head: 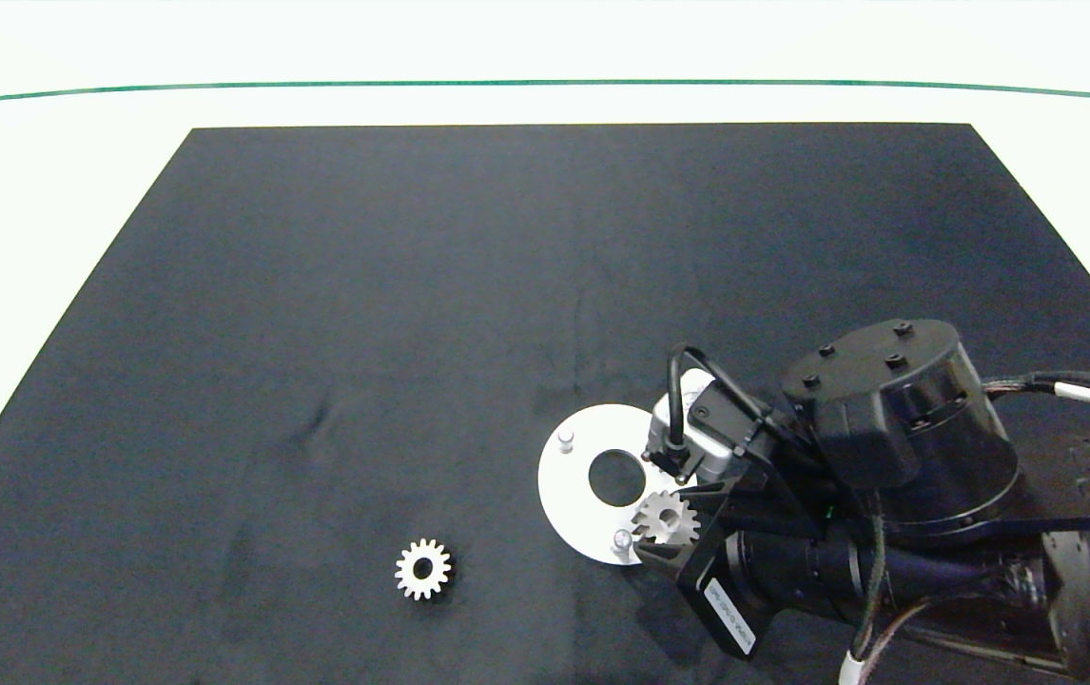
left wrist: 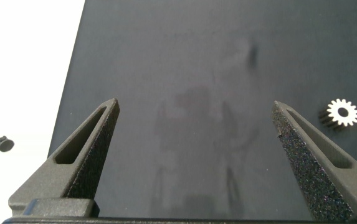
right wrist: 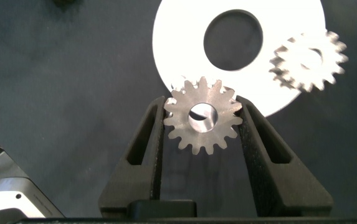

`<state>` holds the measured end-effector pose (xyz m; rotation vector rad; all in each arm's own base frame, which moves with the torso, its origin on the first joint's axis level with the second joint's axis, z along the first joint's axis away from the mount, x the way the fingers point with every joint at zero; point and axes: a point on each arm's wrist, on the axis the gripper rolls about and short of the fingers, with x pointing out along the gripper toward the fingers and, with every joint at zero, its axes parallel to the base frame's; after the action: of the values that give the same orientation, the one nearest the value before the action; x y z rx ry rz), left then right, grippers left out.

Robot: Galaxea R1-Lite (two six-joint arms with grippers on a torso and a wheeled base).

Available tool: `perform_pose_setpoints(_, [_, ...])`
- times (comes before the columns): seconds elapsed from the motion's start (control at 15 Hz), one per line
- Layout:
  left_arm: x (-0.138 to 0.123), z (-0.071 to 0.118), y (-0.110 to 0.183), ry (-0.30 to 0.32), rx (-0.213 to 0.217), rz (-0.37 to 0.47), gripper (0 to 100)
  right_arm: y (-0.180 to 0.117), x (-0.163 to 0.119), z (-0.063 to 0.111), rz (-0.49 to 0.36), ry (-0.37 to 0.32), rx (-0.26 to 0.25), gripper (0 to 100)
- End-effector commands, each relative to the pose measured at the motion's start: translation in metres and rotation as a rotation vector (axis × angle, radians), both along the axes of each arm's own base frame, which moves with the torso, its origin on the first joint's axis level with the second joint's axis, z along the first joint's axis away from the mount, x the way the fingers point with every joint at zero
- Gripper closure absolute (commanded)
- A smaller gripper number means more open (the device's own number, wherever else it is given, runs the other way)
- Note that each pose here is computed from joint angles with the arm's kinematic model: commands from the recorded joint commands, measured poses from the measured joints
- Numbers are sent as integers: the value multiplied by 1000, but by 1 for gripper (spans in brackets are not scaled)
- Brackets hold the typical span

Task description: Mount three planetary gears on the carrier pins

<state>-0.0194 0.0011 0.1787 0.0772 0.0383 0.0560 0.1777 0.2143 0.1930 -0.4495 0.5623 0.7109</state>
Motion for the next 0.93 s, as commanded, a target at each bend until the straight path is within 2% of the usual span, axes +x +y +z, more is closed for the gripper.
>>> perform_pose_setpoints(0.07, [0, -1, 0, 4, 0, -1, 0, 12, 2, -11, 15, 19, -34, 75])
perform_pose_setpoints(0.47, [0, -3, 0, 4, 0, -2, 0, 19, 5, -18, -4, 8, -64, 75])
perform_pose_setpoints(0.93, [-1, -5, 0, 1, 0, -1, 0, 29, 9, -16, -6, -11, -53, 75])
